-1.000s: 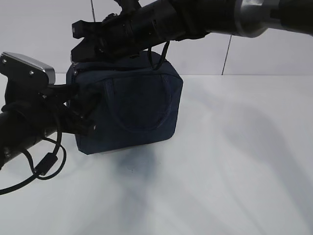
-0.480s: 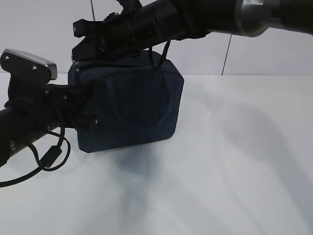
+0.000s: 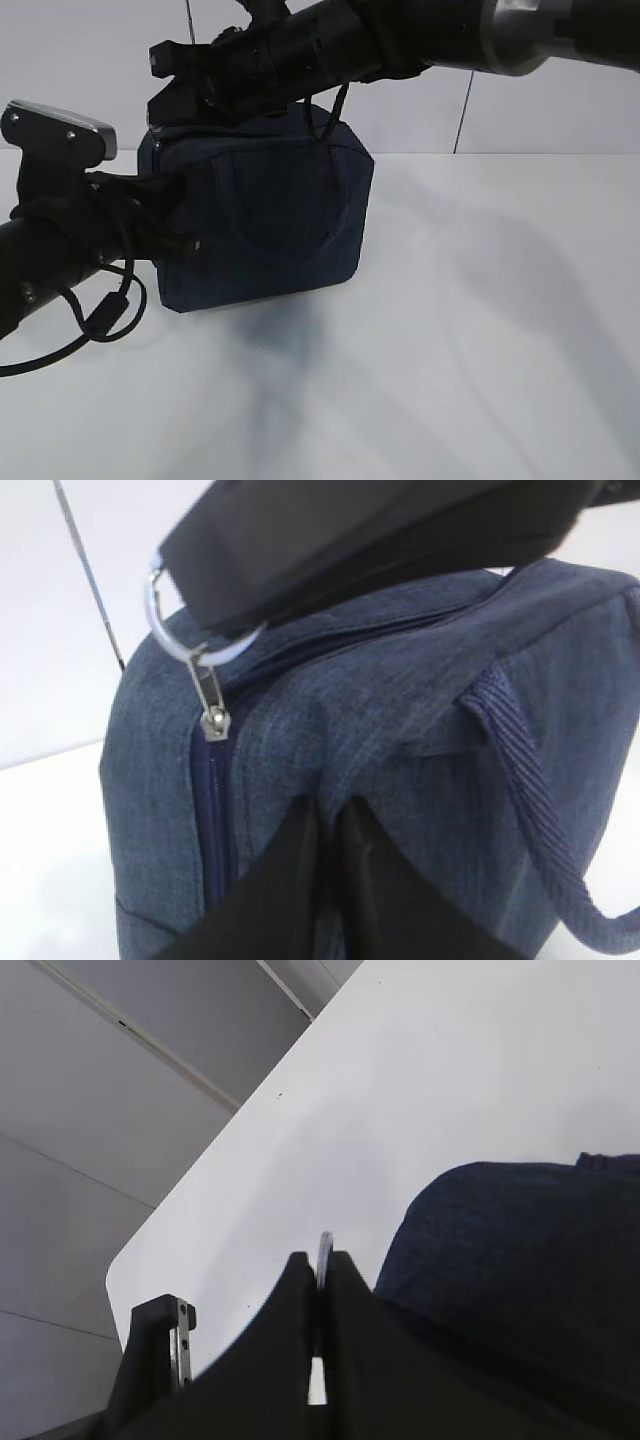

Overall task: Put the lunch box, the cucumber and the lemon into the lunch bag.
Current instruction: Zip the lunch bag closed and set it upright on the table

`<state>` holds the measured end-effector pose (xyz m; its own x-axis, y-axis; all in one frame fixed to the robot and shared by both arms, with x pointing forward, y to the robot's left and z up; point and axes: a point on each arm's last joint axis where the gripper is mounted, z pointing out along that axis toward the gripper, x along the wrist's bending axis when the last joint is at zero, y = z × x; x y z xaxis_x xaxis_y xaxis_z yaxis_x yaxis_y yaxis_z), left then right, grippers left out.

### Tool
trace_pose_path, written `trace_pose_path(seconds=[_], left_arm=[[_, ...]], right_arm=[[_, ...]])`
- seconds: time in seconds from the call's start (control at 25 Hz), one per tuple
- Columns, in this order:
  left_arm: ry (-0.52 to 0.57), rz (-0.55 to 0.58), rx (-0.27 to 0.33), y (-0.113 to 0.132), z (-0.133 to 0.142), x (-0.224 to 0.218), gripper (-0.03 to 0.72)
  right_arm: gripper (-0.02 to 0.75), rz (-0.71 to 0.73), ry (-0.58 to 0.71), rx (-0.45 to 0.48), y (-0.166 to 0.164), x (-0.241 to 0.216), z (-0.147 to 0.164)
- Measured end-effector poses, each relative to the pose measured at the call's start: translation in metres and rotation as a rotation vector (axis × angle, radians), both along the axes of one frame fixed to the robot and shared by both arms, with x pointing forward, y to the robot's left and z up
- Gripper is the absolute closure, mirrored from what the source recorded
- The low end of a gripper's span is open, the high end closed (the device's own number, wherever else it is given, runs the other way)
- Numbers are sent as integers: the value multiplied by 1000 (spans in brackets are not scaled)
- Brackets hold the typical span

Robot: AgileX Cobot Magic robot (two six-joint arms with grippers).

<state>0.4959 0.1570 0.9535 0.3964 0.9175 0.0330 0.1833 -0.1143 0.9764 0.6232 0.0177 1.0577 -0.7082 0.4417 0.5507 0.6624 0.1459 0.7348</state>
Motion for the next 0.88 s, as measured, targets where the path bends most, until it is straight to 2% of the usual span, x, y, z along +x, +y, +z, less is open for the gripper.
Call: trace_pose_path(seconds=[0.12, 0.24, 0.36, 0.88], left_arm=[[15, 39, -17, 3, 1, 1, 678], [17, 56, 5, 8, 4, 1, 679], [32, 60, 24, 11, 5, 1, 679], [19, 55, 26, 12, 10, -1, 680]], right_arm=[[717, 6, 3, 0, 0, -1, 0], [717, 9, 4, -1, 0, -1, 0], [717, 9, 4, -1, 0, -1, 0], [717, 22, -44, 15, 2, 1, 15]])
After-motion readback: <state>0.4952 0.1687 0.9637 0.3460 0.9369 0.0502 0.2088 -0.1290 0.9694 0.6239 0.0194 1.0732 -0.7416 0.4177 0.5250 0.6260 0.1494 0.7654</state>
